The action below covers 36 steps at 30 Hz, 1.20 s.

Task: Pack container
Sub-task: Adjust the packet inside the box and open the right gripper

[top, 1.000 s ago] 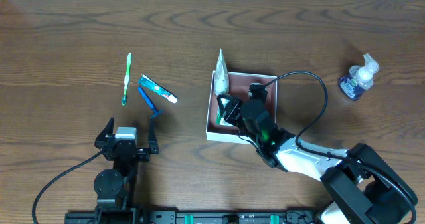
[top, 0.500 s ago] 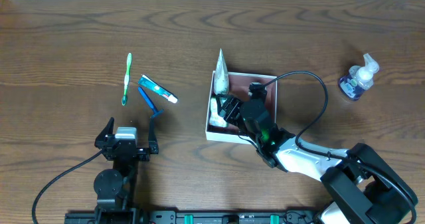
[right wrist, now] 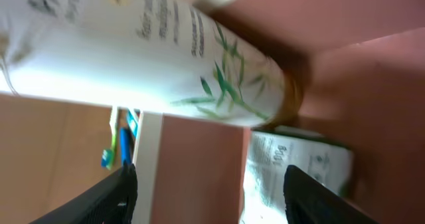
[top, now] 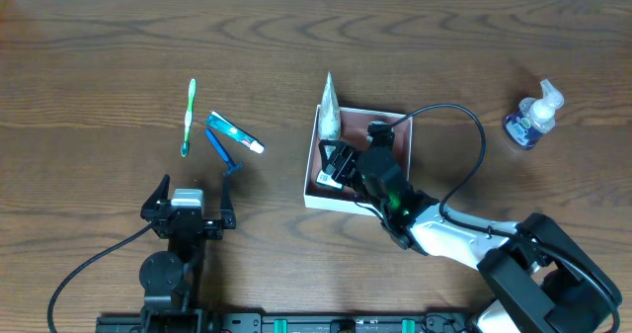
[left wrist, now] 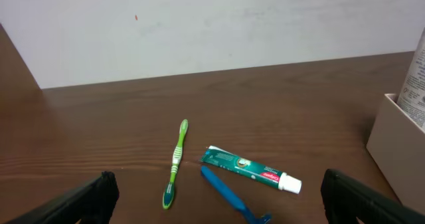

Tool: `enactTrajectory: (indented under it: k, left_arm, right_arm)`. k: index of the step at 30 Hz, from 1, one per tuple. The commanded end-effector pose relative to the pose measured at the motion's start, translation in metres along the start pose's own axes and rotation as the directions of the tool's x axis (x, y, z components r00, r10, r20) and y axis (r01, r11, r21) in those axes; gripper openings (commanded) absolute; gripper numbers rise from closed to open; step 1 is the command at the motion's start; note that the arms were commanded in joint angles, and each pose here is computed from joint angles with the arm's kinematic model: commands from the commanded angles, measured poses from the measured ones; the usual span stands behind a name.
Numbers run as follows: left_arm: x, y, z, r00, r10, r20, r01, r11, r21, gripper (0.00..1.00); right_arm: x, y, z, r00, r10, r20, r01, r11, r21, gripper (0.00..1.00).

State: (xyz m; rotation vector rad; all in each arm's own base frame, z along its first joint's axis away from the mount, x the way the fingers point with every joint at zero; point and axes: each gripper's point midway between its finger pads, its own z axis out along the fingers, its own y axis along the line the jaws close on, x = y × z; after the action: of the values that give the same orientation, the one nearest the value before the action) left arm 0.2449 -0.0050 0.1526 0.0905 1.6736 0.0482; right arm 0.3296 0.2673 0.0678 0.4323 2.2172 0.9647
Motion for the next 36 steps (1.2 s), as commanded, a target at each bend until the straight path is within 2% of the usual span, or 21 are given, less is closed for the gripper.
enactTrajectory:
  k: [1, 12, 16, 21, 26, 36]
  left_arm:
    - [0.015, -0.001, 0.001, 0.999, -0.007, -0.048, 0.007, 1.0, 0.002, 0.98]
    - [0.015, -0.001, 0.001, 0.999, -0.007, -0.048, 0.007, 1.0, 0.002, 0.98]
    - [0.015, -0.001, 0.001, 0.999, -0.007, -0.048, 0.007, 1.0, 0.002, 0.98]
    - [0.015, -0.001, 0.001, 0.999, -0.007, -0.048, 0.007, 1.0, 0.002, 0.98]
    - [0.015, -0.001, 0.001, 0.999, -0.007, -0.048, 0.007, 1.0, 0.002, 0.98]
    - [0.015, -0.001, 0.001, 0.999, -0.007, -0.048, 0.007, 1.0, 0.002, 0.98]
  right_arm:
    - [-0.015, 0.022, -0.012, 0.996, -0.084, -0.007, 0.083, 0.995, -0.055, 0.68]
    - [-0.034, 0.001, -0.075, 0.957, -0.259, -0.129, 0.274, 0.956, 0.11, 0.71]
    - [-0.032, -0.007, -0.084, 0.942, -0.283, -0.179, 0.312, 0.936, 0.163, 0.73]
    - [-0.026, -0.016, -0.086, 0.945, -0.252, -0.207, 0.292, 0.936, 0.196, 0.72]
    - [-0.019, -0.036, -0.093, 0.956, -0.178, -0.233, 0.243, 0.926, 0.288, 0.71]
    - [-0.024, -0.055, -0.1, 0.961, -0.162, -0.223, 0.237, 0.898, 0.37, 0.71]
